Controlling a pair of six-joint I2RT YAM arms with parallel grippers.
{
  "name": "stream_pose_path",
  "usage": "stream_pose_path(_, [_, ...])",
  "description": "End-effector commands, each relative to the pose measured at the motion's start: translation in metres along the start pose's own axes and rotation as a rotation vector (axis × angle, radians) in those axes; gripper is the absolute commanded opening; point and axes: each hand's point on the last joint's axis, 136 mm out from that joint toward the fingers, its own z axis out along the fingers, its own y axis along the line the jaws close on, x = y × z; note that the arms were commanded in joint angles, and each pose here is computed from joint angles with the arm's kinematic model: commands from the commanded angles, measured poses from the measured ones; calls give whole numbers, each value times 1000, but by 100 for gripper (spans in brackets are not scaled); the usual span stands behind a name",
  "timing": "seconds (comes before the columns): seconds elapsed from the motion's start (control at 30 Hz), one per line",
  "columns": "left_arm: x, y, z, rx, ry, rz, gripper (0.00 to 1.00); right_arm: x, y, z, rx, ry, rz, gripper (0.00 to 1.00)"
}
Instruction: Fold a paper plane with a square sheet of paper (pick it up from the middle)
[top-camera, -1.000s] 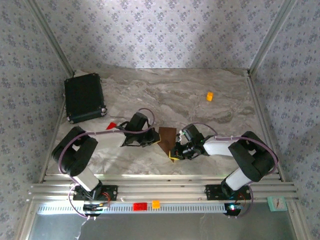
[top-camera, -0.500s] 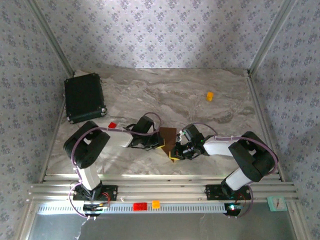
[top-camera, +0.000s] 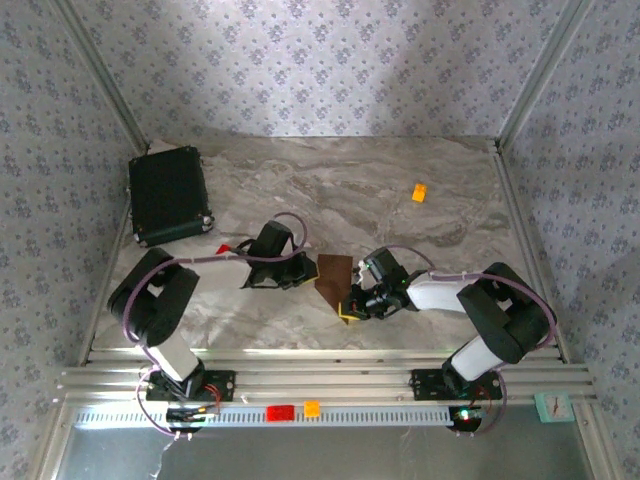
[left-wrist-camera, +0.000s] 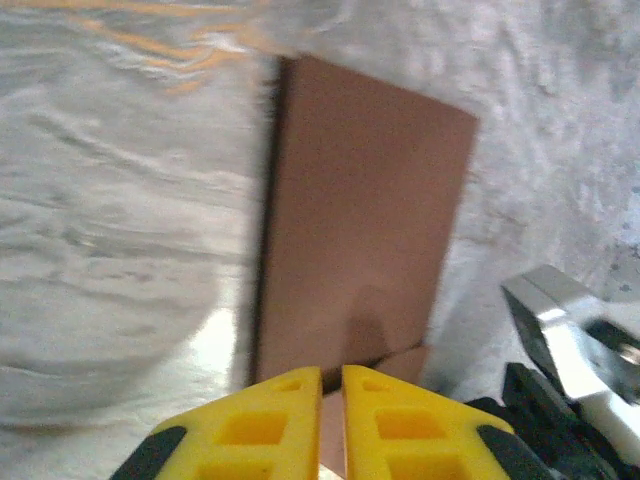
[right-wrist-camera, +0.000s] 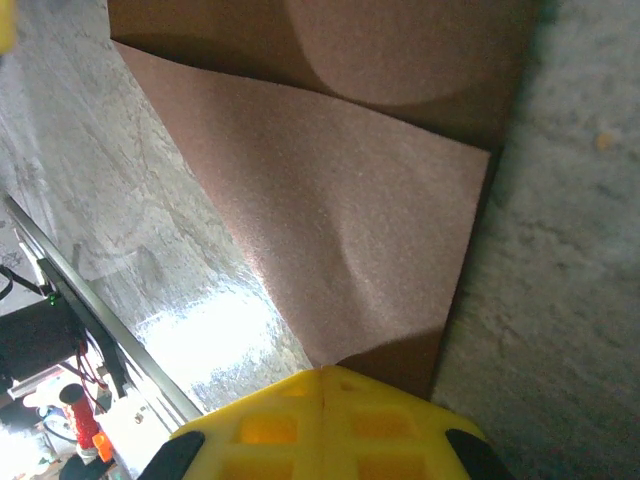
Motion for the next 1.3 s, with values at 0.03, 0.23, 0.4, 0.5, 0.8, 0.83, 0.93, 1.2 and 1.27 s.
stream_pose_path(0.03, [10,-27,3,27,23,105,17,29,-56,0,211,76,116,0])
stream_pose_path(0.23, [20,-8,25,-17,89,85,12,27,-53,-1,200,71,112,0])
stream_pose_path(0.4, [29,19,37,-98,134,64,7,18,-38,-3,163,53,86,2])
stream_pose_path(0.5, [34,35,40,-146,149,55,6,9,-20,-9,133,28,58,4])
stream_pose_path(0.8, [40,46,40,-169,163,48,5,-20,27,-6,73,-36,-26,8])
stream_pose_path(0.83, [40,46,40,-169,163,47,5,-23,30,-3,71,-38,-31,7])
stream_pose_path(0.93, [40,45,41,-166,162,47,5,-32,31,11,78,-44,-29,8])
stream_pose_path(1.2, [42,49,41,-176,165,42,4,-8,-1,18,140,-1,8,8])
stream_pose_path(1.27, [42,51,41,-179,166,40,4,4,-8,11,140,10,19,8])
